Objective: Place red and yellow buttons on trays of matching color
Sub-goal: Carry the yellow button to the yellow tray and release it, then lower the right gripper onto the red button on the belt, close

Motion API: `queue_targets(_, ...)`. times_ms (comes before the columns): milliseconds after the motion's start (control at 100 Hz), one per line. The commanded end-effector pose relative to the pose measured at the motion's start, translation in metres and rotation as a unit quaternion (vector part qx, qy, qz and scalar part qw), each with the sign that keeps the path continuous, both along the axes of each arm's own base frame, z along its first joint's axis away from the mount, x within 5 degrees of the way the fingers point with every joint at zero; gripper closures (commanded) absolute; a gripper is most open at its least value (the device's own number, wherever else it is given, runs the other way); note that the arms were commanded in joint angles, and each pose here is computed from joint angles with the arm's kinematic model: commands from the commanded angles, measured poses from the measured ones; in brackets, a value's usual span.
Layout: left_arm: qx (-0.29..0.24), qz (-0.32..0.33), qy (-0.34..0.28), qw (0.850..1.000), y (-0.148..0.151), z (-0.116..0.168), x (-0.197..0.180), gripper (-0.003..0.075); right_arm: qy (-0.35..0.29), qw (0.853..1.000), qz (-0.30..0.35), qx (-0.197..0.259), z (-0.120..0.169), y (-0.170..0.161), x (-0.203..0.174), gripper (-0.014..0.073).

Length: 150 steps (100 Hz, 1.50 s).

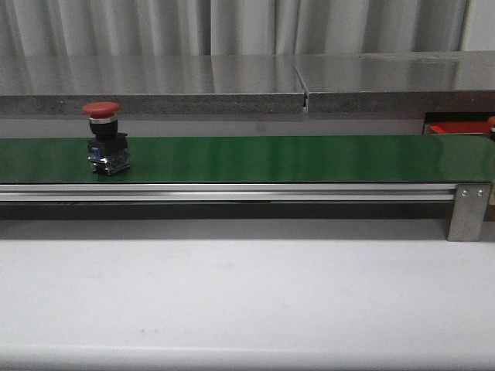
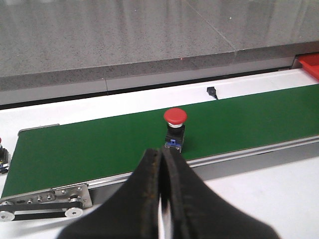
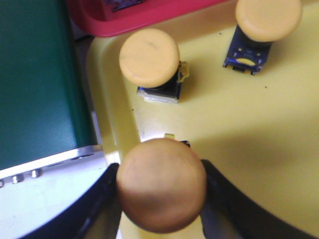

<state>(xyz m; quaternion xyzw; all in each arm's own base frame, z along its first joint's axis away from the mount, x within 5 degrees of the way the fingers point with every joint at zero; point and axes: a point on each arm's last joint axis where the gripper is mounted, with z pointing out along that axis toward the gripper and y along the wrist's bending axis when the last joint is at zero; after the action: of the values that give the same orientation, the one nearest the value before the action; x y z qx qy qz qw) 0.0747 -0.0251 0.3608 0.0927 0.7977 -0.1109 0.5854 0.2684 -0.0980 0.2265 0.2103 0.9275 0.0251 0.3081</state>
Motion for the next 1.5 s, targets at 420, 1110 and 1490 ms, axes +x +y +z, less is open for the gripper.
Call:
queue_targets(420,-0.019,0.005,-0.044,0.999,0.0,0.014,0.001,0.0741,-0.012,0.999,-0.034,0.017,-0.015,-0.01,0.017,-0.001)
queue_targets(1110,-0.019,0.005,-0.044,0.999,0.0,0.014,0.001,0.0741,-0.119,0.982,0.139,-0.035,0.095,0.063,0.002,0.0)
queue_targets(1490,-0.019,0.005,-0.044,0.999,0.0,0.014,0.001,0.0741,-0.136,0.951,0.275,-0.03,0.134,0.129,0.014,0.0)
